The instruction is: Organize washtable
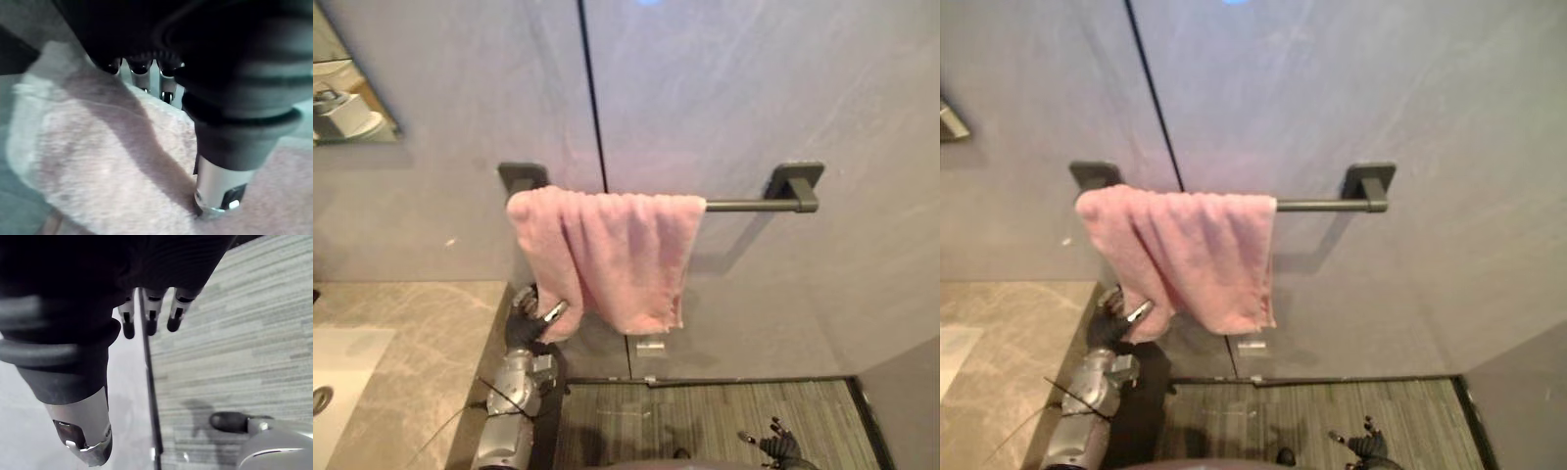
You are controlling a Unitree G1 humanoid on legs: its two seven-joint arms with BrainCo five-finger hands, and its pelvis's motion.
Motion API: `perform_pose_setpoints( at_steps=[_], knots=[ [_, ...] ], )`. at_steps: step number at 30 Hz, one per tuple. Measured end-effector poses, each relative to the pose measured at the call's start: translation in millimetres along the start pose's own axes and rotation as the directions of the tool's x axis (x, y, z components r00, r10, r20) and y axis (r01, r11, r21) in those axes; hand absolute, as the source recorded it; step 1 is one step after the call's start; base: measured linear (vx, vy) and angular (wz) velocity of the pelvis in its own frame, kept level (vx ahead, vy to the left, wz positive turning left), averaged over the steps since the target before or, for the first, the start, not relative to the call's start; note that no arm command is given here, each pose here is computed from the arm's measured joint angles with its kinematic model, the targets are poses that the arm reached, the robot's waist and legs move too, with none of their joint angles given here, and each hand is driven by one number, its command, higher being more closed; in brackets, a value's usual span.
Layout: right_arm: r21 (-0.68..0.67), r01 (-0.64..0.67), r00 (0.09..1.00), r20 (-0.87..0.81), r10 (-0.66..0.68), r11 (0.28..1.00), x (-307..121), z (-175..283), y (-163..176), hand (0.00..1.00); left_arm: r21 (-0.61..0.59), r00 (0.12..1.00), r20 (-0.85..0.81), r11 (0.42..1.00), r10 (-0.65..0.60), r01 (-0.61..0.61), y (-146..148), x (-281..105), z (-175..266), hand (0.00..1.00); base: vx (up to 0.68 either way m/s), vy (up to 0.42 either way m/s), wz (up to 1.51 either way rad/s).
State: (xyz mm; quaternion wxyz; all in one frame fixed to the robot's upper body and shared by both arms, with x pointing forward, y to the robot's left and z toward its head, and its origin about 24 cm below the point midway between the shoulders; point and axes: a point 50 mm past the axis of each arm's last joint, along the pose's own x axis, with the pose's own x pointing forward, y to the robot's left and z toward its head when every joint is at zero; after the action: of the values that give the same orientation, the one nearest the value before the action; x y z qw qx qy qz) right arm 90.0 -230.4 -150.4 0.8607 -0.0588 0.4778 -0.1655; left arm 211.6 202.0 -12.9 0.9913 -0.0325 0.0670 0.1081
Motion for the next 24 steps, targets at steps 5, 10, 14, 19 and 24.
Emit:
perform_pose_setpoints(
  at_steps=[5,10,14,19,24],
  knots=[
    [-0.001,0.001,1.000,-0.006,-0.001,1.000,-0.9,-2.4,-0.6,0.00,-0.002,1.000,0.014,1.000,-0.028,0.028,-4.8,7.5,4.4,1.00,0.00,0.016,-0.06],
    [0.003,-0.002,0.998,0.063,0.002,1.000,0.5,14.0,0.6,0.00,0.006,1.000,0.000,1.000,-0.027,0.027,-4.0,11.2,1.8,1.00,-0.01,0.009,-0.01],
    [0.016,0.002,0.989,0.148,-0.004,1.000,0.0,32.8,-0.3,0.00,0.018,1.000,0.002,1.000,-0.023,0.023,-0.7,11.8,2.9,1.00,-0.04,0.013,-0.09],
    [0.058,-0.001,0.906,0.423,-0.024,0.998,-15.8,93.3,-6.1,0.00,0.018,1.000,0.009,1.000,-0.015,0.015,1.1,12.3,4.4,1.00,-0.05,0.019,-0.15],
    [0.064,-0.042,0.760,0.649,-0.010,0.997,-43.1,142.1,-9.8,0.00,0.018,0.999,0.039,1.000,-0.020,0.020,0.8,13.2,11.5,1.00,-0.06,0.019,-0.16]
  ],
)
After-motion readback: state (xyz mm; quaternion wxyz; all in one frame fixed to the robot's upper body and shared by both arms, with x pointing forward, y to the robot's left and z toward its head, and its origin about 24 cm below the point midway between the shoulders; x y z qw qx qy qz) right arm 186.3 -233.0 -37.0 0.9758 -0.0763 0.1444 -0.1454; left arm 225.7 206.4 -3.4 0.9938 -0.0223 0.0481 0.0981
